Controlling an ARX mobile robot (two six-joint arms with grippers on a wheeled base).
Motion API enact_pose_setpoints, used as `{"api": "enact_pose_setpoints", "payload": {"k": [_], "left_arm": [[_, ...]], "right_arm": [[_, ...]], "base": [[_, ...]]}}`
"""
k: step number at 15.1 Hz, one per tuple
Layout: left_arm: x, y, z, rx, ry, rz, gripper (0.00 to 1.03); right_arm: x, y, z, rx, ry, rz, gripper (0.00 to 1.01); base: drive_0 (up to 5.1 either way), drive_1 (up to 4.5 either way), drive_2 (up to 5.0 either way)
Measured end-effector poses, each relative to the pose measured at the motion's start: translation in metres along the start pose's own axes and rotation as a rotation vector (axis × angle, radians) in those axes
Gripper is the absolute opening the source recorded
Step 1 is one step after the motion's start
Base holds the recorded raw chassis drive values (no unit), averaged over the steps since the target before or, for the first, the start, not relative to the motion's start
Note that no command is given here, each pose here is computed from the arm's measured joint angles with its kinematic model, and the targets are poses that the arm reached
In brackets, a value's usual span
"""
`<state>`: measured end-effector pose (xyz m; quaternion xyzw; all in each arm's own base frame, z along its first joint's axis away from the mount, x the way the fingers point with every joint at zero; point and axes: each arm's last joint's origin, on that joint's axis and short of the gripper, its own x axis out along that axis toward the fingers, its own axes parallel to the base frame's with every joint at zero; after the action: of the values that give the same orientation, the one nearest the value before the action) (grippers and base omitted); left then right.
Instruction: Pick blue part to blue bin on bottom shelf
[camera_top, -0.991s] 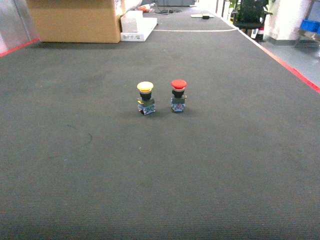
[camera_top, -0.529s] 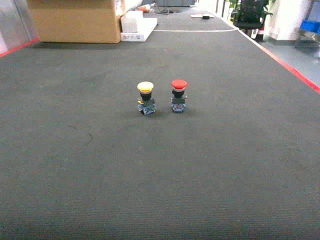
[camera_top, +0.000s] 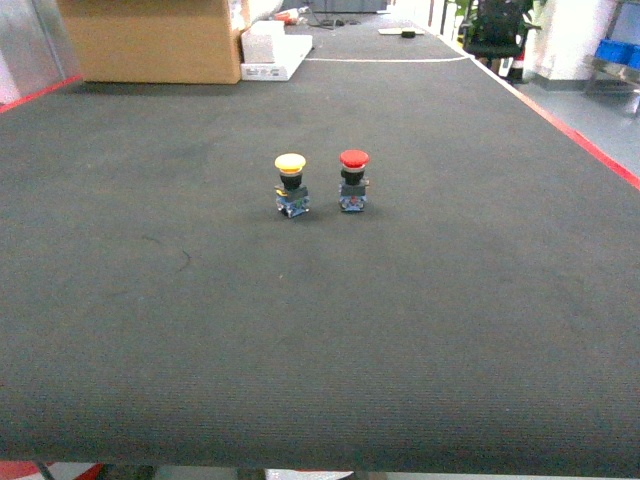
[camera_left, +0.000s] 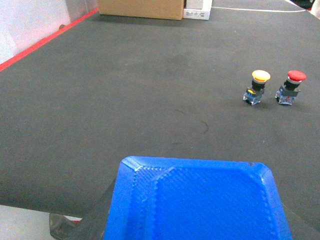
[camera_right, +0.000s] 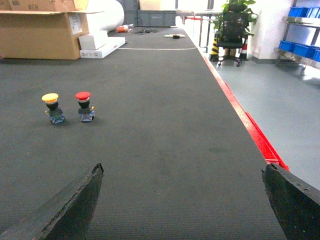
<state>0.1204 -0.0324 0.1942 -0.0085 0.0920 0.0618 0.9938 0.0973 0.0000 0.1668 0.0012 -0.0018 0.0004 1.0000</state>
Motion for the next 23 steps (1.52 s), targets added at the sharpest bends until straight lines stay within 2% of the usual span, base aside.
{"api": "enact_pose_setpoints", "payload": {"k": [23], "left_arm": [[0.0002, -0.0001, 0.0002, -0.001, -0.002, 0.000, 0.44]], "right_arm": [[0.0000, 0.0000, -0.0002, 0.000, 0.002, 0.000, 0.98]], "base": [[-1.7, -1.67, -1.7]]}}
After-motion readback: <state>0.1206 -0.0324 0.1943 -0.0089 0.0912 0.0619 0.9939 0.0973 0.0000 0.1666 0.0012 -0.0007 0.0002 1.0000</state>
